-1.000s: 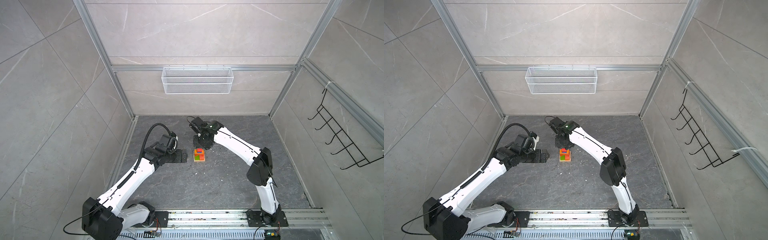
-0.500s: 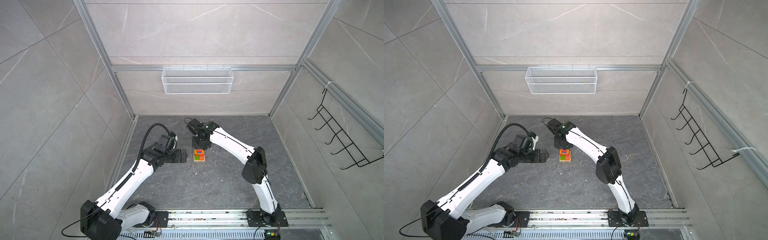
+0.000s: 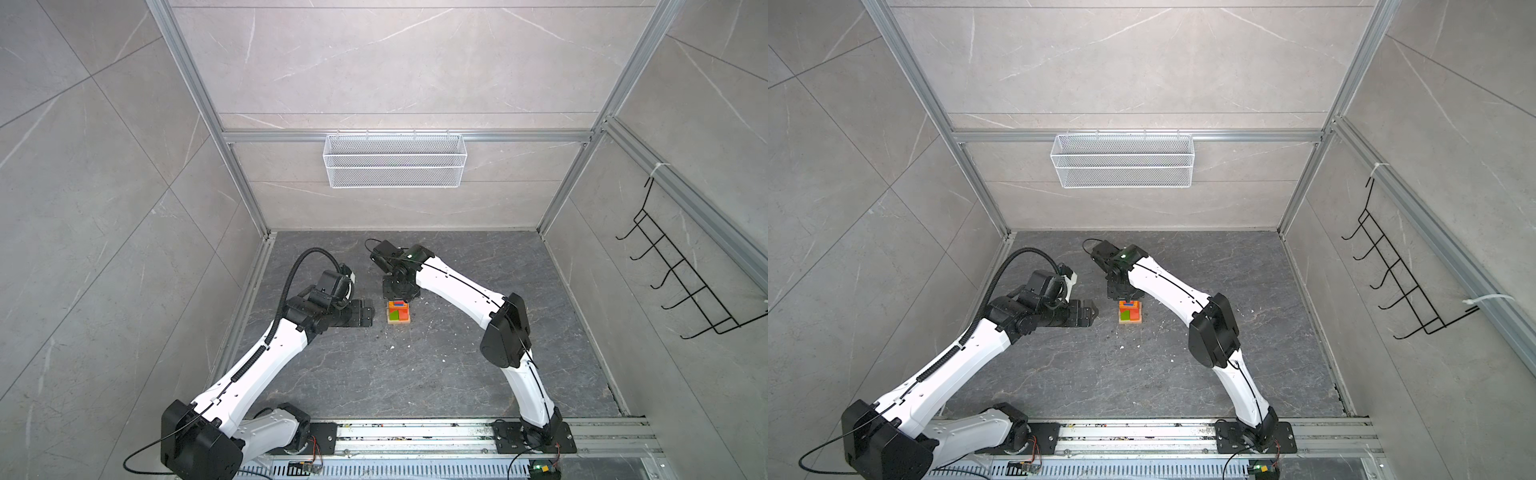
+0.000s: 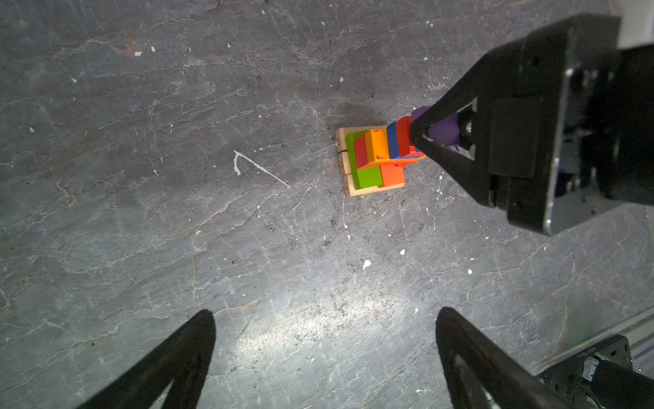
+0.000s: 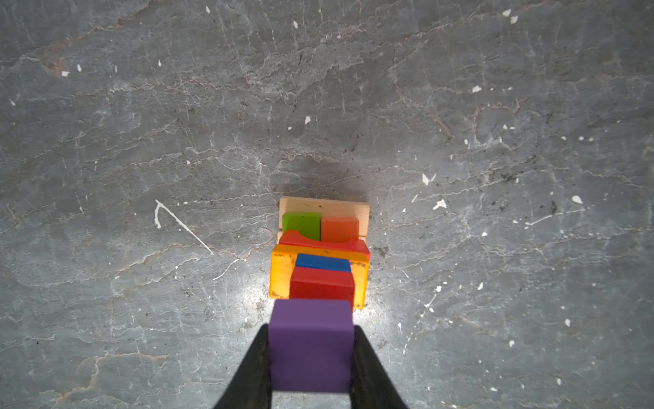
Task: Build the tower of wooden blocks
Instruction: 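Lower the purple cube onto the red cube with the right gripper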
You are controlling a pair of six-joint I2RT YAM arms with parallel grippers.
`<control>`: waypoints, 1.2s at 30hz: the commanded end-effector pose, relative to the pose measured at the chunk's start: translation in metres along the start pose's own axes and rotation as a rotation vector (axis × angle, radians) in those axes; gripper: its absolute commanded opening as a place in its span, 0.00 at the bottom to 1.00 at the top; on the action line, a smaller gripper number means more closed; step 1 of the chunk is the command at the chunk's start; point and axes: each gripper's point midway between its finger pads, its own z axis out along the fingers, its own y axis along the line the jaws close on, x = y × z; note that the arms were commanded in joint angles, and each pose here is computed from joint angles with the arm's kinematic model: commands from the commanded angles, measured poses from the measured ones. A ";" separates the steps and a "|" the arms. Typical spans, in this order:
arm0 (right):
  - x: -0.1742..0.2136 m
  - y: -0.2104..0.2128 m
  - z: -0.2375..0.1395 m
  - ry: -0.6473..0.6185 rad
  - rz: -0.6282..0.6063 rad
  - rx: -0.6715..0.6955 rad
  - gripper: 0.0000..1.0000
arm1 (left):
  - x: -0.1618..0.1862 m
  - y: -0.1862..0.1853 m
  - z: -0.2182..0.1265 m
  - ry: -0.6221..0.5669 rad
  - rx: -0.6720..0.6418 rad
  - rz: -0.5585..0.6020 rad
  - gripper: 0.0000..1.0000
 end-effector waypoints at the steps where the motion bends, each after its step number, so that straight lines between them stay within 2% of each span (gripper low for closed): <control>1: 0.004 -0.005 0.005 0.008 0.007 0.042 0.00 | -0.005 -0.004 -0.008 -0.031 0.026 -0.002 0.99; 21: 0.009 -0.008 0.013 0.018 0.012 0.056 0.01 | -0.004 -0.004 -0.008 -0.030 0.026 -0.002 0.99; 36: 0.009 -0.005 0.018 0.022 0.014 0.047 0.09 | -0.004 -0.003 -0.009 -0.033 0.025 -0.003 0.99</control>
